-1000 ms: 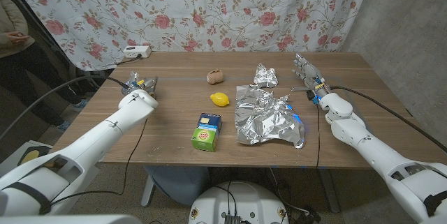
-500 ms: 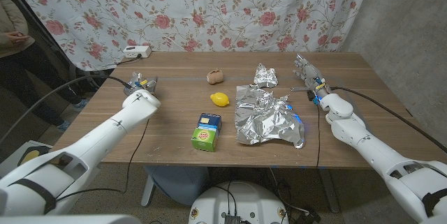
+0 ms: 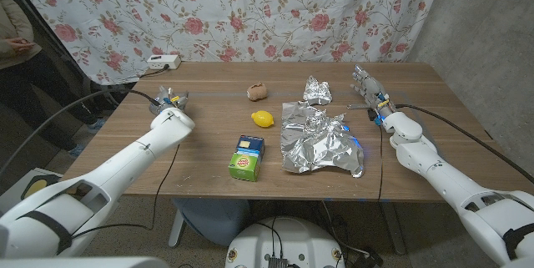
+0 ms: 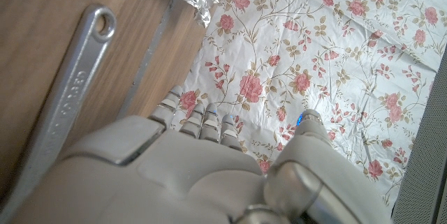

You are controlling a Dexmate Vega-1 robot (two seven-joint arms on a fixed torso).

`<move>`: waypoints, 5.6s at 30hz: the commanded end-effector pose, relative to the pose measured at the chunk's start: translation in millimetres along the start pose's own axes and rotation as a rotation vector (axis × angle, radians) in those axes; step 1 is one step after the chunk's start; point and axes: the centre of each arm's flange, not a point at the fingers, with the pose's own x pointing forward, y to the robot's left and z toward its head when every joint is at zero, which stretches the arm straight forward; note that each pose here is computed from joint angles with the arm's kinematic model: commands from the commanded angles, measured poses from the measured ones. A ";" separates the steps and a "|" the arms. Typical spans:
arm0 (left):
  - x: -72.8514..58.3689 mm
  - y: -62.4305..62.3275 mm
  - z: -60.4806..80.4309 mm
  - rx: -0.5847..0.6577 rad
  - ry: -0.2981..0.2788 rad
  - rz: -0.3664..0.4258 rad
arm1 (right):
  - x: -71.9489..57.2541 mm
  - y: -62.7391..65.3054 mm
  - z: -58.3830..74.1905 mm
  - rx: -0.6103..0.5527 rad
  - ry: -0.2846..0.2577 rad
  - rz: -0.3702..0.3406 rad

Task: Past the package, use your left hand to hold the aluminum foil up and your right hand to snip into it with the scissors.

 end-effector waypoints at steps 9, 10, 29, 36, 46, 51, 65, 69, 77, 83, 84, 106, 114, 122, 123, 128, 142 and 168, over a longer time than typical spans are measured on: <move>1.9 -7.9 -0.6 0.015 0.018 0.004 | -1.8 -4.4 -3.1 -0.003 0.013 -0.005; 2.2 -8.3 -0.5 0.015 0.017 0.004 | -1.8 -4.5 -3.3 -0.004 0.013 -0.005; 5.0 -17.4 0.4 0.022 0.024 -0.008 | -0.2 -6.8 -5.2 -0.004 0.020 -0.008; 5.7 -22.3 -1.3 0.024 0.036 -0.017 | 0.4 -7.3 -7.1 -0.002 0.023 -0.010; 7.6 -26.7 -3.6 0.024 0.046 -0.023 | 1.7 -8.4 -9.2 -0.001 0.029 -0.013; 8.6 -27.1 -3.4 0.026 0.047 -0.021 | 1.7 -9.0 -10.3 -0.001 0.030 -0.012; 9.1 -33.5 3.5 0.058 0.044 -0.025 | 1.5 -12.7 -14.0 0.007 0.034 -0.020; 8.7 -34.3 3.7 0.056 0.046 -0.027 | 1.7 -14.0 -14.2 0.010 0.034 -0.023; 6.4 -35.6 0.1 0.058 0.054 -0.029 | 2.4 -14.5 -13.6 0.006 0.031 -0.018; 5.9 -36.1 -1.1 0.060 0.055 -0.027 | 2.9 -13.9 -14.6 0.007 0.032 -0.013; 5.9 -36.5 -1.3 0.061 0.056 -0.027 | 3.0 -13.7 -14.8 0.008 0.033 -0.014; 6.8 -47.6 6.5 0.066 0.047 -0.056 | 2.5 -19.3 -15.7 0.011 0.036 -0.028; 2.9 -48.2 6.5 0.065 0.040 -0.051 | 3.1 -18.9 -14.3 0.010 0.035 -0.025; 0.1 -45.7 3.8 0.082 0.041 -0.029 | 3.2 -17.3 -14.9 0.011 0.035 -0.021; 0.1 -45.5 3.4 0.080 0.040 -0.028 | 3.1 -17.3 -14.9 0.011 0.035 -0.021; -1.5 -42.6 2.9 0.086 0.038 0.001 | 2.3 -17.7 -15.1 0.017 0.039 -0.029; -3.2 -35.7 5.0 0.096 0.014 0.032 | 3.2 -16.5 -13.7 0.014 0.035 -0.027; -2.9 -35.1 7.5 0.097 -0.003 0.015 | 2.5 -11.6 -12.4 0.016 0.030 -0.032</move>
